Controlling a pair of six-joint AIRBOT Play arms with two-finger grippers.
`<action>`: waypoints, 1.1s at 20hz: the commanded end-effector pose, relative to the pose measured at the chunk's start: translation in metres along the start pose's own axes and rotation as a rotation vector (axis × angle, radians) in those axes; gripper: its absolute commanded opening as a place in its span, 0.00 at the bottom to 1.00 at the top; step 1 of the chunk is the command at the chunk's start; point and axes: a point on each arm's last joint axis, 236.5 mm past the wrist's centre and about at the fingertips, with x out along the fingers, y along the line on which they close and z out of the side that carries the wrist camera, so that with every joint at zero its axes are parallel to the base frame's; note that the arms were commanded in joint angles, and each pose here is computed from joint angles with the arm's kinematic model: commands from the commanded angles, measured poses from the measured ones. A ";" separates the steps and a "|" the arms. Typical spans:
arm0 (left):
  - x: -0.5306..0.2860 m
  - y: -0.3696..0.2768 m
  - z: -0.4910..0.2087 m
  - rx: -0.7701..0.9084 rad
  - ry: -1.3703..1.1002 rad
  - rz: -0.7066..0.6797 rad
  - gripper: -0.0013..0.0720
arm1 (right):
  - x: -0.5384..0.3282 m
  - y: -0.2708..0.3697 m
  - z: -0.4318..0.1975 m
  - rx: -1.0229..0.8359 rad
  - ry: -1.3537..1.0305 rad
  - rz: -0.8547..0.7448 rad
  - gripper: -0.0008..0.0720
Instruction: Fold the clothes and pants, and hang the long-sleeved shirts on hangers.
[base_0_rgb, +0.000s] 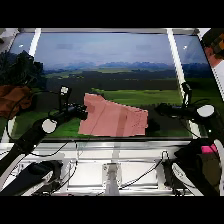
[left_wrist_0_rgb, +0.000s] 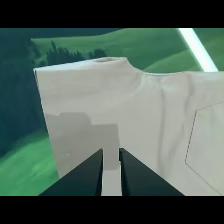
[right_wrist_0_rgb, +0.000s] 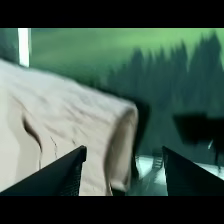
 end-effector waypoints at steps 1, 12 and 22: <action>-0.001 -0.001 0.003 -0.006 -0.007 -0.002 0.18 | 0.014 0.008 -0.041 0.042 0.265 0.142 0.82; -0.001 -0.006 0.006 -0.083 -0.020 -0.024 0.18 | 0.071 0.003 -0.044 0.108 0.307 0.287 0.96; -0.001 -0.006 0.006 -0.083 -0.020 -0.024 0.18 | 0.102 0.035 -0.063 -0.058 0.353 0.252 0.95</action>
